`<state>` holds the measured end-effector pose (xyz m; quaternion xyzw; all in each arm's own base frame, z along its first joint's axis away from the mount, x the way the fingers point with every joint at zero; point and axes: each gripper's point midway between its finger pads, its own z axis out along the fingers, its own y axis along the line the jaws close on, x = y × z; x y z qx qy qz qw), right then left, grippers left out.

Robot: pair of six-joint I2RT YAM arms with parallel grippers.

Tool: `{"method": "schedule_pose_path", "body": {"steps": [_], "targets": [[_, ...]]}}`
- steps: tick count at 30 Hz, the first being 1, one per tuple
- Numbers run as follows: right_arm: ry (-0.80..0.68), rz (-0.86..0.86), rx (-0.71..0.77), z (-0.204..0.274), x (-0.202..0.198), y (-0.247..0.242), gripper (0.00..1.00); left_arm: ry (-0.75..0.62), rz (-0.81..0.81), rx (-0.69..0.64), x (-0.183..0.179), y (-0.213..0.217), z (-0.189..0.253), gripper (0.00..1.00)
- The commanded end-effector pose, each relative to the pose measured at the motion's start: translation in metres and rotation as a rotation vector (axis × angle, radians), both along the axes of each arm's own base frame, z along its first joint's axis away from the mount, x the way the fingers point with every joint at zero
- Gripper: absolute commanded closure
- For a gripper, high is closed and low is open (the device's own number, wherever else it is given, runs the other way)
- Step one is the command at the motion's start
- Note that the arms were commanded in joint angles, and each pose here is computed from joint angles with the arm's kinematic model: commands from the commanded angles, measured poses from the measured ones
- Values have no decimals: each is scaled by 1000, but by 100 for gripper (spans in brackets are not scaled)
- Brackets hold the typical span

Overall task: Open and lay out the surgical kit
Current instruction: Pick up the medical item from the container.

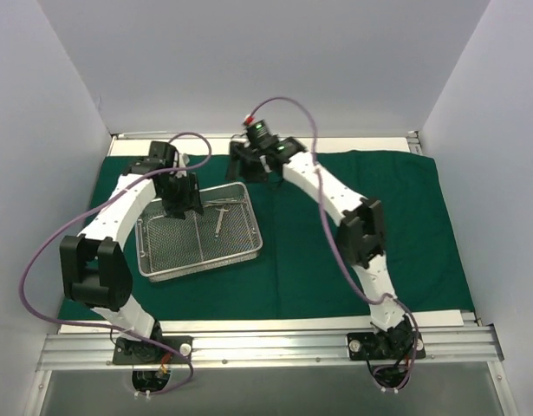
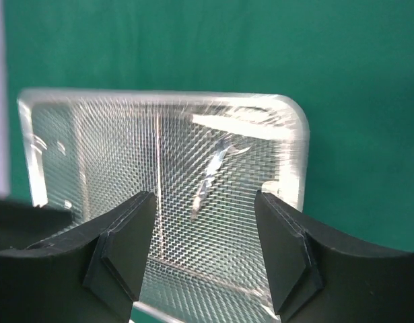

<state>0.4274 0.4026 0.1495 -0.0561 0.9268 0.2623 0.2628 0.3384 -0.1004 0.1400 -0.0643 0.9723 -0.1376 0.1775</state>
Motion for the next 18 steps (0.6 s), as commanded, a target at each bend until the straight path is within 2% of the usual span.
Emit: {"method": "schedule_pose_path", "body": {"steps": [1, 2, 4, 5, 8, 10, 18], "targets": [[-91, -123, 41, 77, 17, -70, 39, -79, -24, 47, 30, -18, -4, 35], [-116, -167, 50, 94, 23, -96, 39, -74, -30, 51, 31, -28, -9, 37], [-106, -188, 20, 87, 21, -124, 40, -53, -28, 92, 37, -33, -27, 39], [-128, -217, 27, 101, 21, -142, 40, -58, -44, 103, 39, -45, -28, 41], [-125, -230, 4, 98, 11, -168, 40, -31, -60, 188, 48, -51, -49, 42], [-83, -230, -8, 82, 1, -176, 40, -21, -64, 239, 48, -53, -56, 42], [-71, -257, -4, 82, -7, -203, 40, 27, -86, 287, 54, -54, -86, 44]]}}
